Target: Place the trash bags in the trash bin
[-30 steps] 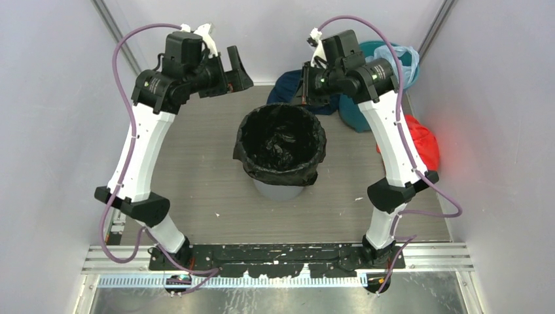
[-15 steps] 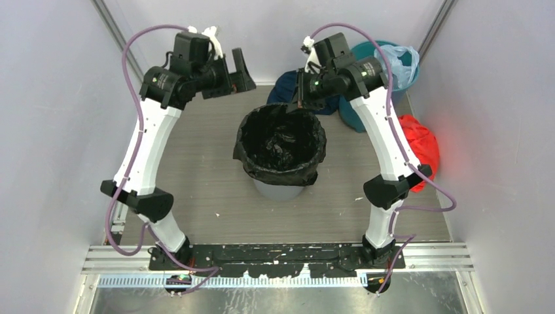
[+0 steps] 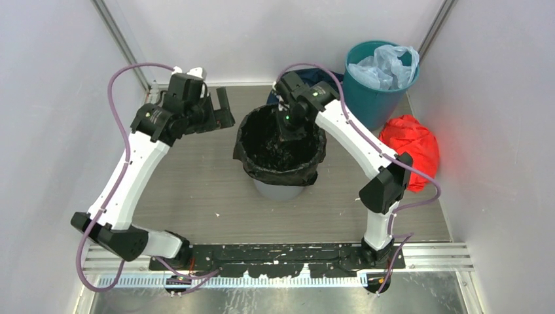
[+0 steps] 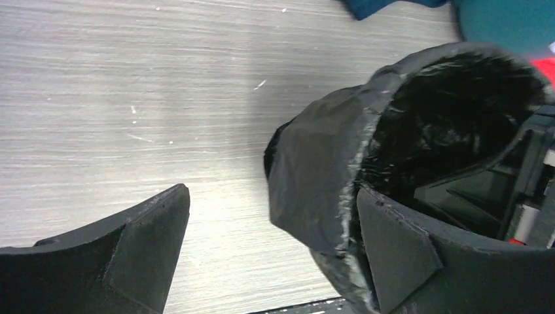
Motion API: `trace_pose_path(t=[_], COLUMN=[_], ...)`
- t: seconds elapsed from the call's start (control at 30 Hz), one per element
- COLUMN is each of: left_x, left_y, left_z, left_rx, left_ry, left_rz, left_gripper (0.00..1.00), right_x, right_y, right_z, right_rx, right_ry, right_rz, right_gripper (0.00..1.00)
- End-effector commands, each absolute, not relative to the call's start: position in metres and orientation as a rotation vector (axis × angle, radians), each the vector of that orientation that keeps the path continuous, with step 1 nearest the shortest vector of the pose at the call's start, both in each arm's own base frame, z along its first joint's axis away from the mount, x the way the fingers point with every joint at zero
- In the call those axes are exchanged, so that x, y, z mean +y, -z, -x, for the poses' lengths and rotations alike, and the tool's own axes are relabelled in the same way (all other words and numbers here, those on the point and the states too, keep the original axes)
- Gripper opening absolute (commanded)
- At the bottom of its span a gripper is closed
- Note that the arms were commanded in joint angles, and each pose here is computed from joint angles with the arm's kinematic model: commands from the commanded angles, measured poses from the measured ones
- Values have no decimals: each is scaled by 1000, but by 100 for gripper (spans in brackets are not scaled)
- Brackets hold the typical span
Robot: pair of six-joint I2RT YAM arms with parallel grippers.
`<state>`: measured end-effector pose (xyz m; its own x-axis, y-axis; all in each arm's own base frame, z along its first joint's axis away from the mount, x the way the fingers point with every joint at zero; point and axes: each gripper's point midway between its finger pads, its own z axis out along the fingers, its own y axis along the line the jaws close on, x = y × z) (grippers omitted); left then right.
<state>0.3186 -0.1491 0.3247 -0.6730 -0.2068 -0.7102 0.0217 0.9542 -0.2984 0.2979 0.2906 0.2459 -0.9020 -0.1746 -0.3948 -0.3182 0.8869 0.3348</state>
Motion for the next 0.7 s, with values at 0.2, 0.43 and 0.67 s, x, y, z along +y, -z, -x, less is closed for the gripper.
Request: trace_pose_path(t=[0.2,0.43,0.67], left_x=[-133,-129,-134], left_y=[-260,-213,-185], left_z=[-305,-288,-287], left_rx=[2270,2277,2292], left_ry=[334,343,369], left_rz=[178,148,128], left_gripper=[100,100,100], right_x=[288,293,291], right_y=[-183,-166,-203], right_z=[-292,-286,-277], right_rx=[2693,2675,2504], right_ry=[-437,-336,-280], right_rz=[428,515,530], right_gripper=[1,1,1])
